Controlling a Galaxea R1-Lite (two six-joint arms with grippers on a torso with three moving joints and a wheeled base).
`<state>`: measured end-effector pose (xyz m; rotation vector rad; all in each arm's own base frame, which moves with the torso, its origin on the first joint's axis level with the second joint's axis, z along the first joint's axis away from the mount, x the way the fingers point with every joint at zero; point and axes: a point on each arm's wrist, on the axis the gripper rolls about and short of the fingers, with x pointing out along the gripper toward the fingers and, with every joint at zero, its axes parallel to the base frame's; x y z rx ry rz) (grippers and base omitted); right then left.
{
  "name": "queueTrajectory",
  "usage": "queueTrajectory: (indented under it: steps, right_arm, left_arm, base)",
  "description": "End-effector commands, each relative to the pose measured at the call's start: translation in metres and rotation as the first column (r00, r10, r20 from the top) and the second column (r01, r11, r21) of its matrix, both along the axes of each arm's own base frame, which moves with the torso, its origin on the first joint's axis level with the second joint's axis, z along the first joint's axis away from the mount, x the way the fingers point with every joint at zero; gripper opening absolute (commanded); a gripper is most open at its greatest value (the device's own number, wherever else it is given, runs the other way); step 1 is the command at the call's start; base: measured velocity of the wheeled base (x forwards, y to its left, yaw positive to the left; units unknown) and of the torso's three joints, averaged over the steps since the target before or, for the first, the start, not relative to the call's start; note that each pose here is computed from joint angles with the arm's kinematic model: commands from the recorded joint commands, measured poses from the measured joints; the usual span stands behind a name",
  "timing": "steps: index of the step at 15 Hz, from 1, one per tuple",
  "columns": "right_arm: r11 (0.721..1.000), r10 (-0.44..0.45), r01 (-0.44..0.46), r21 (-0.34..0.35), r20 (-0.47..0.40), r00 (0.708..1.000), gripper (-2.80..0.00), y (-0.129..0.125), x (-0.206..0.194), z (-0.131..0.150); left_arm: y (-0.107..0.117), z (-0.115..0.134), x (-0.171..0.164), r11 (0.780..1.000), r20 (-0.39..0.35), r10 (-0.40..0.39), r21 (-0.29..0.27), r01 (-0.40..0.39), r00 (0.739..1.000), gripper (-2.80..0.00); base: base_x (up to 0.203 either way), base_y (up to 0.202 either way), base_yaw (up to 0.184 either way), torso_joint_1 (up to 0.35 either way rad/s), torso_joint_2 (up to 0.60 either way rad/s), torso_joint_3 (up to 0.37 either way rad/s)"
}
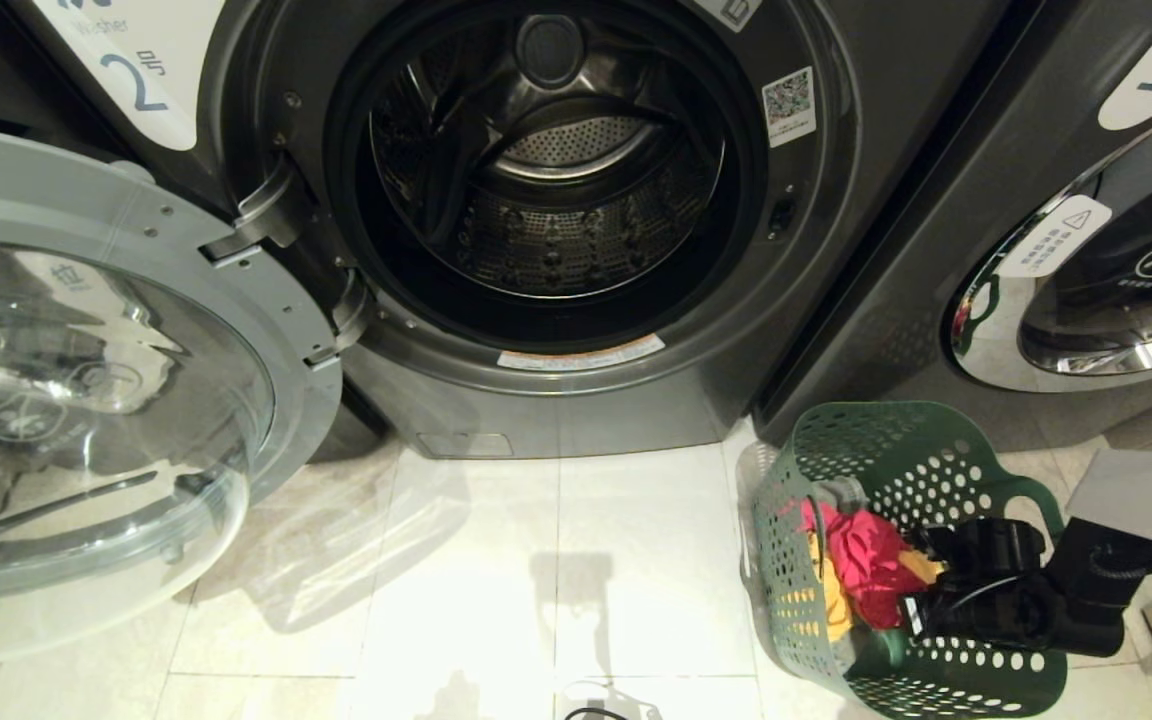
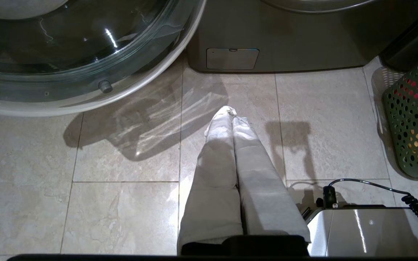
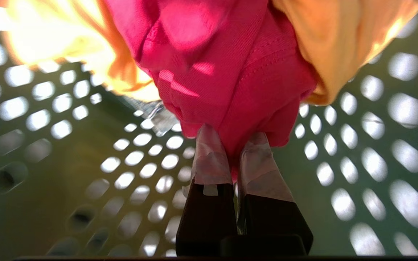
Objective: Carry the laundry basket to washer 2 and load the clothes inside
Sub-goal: Place the clothes into the washing machine
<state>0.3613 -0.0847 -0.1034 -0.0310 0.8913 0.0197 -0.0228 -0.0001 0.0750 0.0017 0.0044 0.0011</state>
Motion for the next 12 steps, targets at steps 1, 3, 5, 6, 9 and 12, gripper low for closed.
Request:
queueTrajectory:
  steps: [1, 3, 5, 6, 9, 12]
  right_arm:
    - [1.000, 0.004, -0.003, -0.015, 0.079, 0.997, -2.80, 0.003, -0.012, 0.053]
    - [1.000, 0.006, -0.003, -0.023, 0.122, 0.993, -2.80, 0.007, -0.029, 0.086]
    - [0.999, 0.008, -0.002, -0.038, 0.172, 0.985, -2.80, 0.011, -0.045, 0.116]
    - [0.999, 0.009, 0.000, -0.048, 0.203, 0.979, -2.80, 0.013, -0.053, 0.131]
    - [0.997, 0.014, 0.010, -0.076, 0.307, 0.952, -2.80, 0.020, -0.081, 0.174]
    - [0.992, 0.019, 0.036, -0.117, 0.443, 0.897, -2.80, 0.026, -0.107, 0.218]
  left_arm:
    - [0.000, 0.000, 0.000, 1.000, -0.002, 0.000, 0.000, 0.000, 1.000, -2.80]
    - [0.000, 0.000, 0.000, 1.000, -0.002, 0.000, 0.000, 0.000, 1.000, -2.80]
    - [0.000, 0.000, 0.000, 1.000, -0.002, 0.000, 0.000, 0.000, 1.000, -2.80]
    - [0.000, 0.000, 0.000, 1.000, -0.002, 0.000, 0.000, 0.000, 1.000, -2.80]
    - [0.000, 0.000, 0.000, 1.000, -0.002, 0.000, 0.000, 0.000, 1.000, -2.80]
    - [0.000, 0.000, 0.000, 1.000, -0.002, 0.000, 0.000, 0.000, 1.000, -2.80]
  base:
    - [0.000, 0.000, 0.000, 0.000, 0.00, 0.000]
    - [0.000, 0.000, 0.000, 0.000, 0.00, 0.000]
    - [0.000, 0.000, 0.000, 0.000, 0.00, 0.000]
    - [0.000, 0.000, 0.000, 0.000, 0.00, 0.000]
    - [0.000, 0.000, 0.000, 0.000, 0.00, 0.000]
    - [0.000, 0.000, 0.000, 0.000, 0.00, 0.000]
